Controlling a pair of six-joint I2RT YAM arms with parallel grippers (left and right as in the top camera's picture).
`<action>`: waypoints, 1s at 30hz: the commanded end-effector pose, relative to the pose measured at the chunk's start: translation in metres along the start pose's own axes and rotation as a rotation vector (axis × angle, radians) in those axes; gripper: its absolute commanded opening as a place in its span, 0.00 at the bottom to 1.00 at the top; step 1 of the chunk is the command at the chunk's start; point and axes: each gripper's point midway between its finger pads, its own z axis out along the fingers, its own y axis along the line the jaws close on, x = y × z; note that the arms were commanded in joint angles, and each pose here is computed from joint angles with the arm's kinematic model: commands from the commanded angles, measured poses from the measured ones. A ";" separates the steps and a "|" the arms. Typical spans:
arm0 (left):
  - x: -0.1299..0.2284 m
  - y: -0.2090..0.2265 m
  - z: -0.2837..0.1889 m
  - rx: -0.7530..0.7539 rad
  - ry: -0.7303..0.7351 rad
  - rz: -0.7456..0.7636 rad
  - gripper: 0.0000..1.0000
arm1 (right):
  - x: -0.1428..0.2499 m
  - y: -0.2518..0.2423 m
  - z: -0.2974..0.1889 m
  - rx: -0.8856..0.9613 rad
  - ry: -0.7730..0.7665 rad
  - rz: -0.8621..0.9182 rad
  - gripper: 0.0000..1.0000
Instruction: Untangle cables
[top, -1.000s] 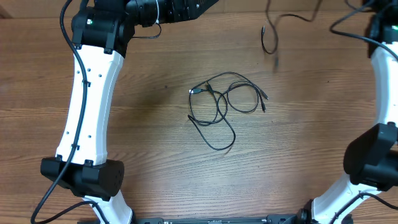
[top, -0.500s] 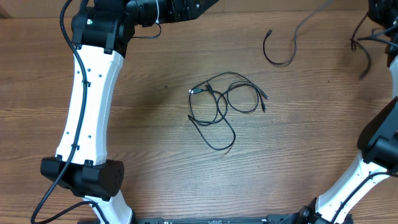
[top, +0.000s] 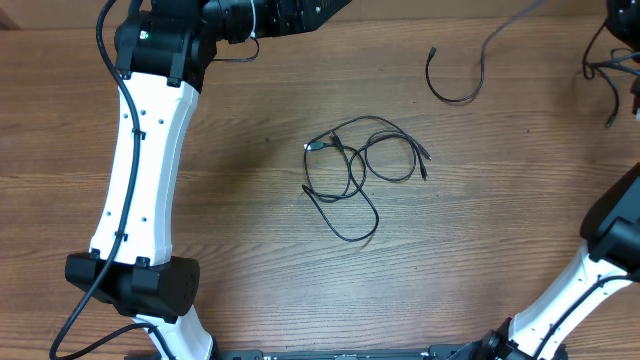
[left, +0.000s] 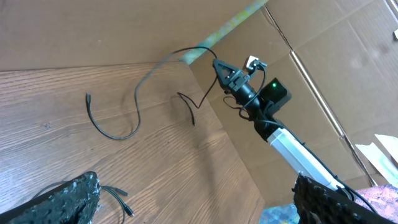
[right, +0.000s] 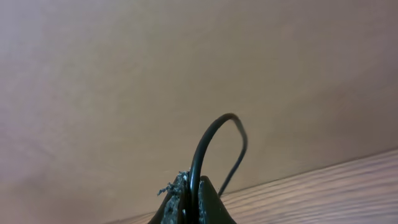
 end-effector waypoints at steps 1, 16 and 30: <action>-0.002 -0.001 -0.001 -0.001 -0.006 0.016 1.00 | 0.000 0.063 0.015 -0.155 0.028 -0.004 0.04; -0.002 0.000 -0.001 -0.001 -0.006 0.016 0.99 | -0.015 0.194 0.026 -0.527 -0.045 0.097 0.04; -0.002 0.000 -0.001 -0.002 -0.005 0.014 1.00 | -0.020 0.019 0.009 0.050 -0.073 -0.026 0.04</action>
